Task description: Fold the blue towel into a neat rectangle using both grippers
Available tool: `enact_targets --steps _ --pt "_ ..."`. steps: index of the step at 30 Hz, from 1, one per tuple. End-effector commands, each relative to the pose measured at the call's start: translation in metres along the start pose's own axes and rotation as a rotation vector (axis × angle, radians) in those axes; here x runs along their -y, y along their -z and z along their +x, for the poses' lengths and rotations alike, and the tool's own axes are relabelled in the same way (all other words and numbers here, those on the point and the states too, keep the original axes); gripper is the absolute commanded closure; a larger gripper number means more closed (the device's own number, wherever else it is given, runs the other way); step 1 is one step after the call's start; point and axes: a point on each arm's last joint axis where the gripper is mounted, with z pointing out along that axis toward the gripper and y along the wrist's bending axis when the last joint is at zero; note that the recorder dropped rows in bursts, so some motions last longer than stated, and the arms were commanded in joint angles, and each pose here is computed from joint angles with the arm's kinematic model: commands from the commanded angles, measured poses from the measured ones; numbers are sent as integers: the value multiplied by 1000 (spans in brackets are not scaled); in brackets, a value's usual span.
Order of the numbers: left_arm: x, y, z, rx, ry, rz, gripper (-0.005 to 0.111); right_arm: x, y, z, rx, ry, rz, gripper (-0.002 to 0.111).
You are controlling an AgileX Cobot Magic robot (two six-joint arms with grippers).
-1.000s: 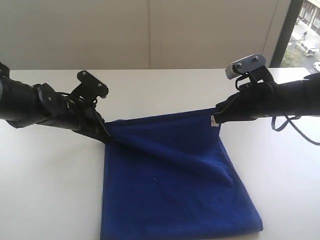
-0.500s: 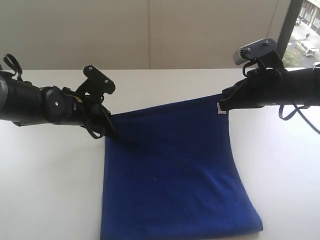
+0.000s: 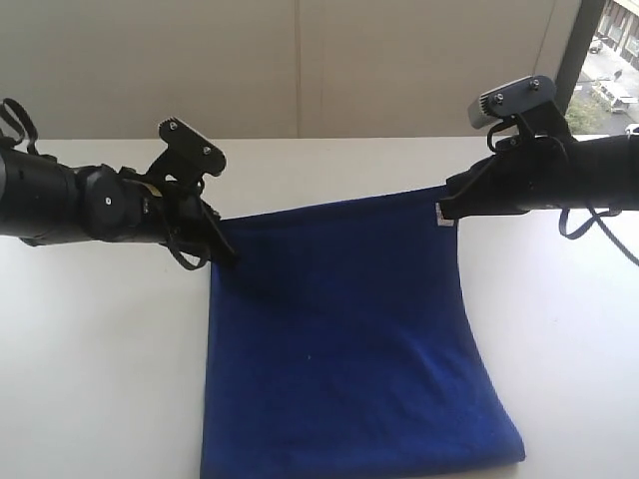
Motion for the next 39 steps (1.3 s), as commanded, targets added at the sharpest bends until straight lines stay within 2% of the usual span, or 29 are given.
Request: enact_targets --steps 1,8,23,25,27,31,33,35,37,39 --pt "-1 -8 11 -28 19 5 107 16 6 -1 -11 -18 120 108" --pt "-1 -10 8 22 28 -8 107 17 0 4 -30 -24 120 108" --pt "1 -23 17 29 30 -18 107 19 0 5 -31 -32 140 108" --pt "1 -23 17 30 30 -18 106 20 -2 5 -31 -27 141 103" --pt "1 -23 17 30 30 -18 100 22 -7 5 -28 -33 140 91" --pt "1 -23 17 24 30 -15 75 26 -12 3 -17 -88 160 61" --pt "1 -23 17 22 28 -15 61 28 -11 2 -12 -102 176 55" --pt "1 -23 17 22 23 -15 51 28 -9 -1 -3 -99 178 55" --pt "1 -22 16 28 23 -17 45 28 -8 -3 4 -98 176 55" --pt "0 -20 14 36 19 -20 44 27 -5 -6 15 -94 171 55"
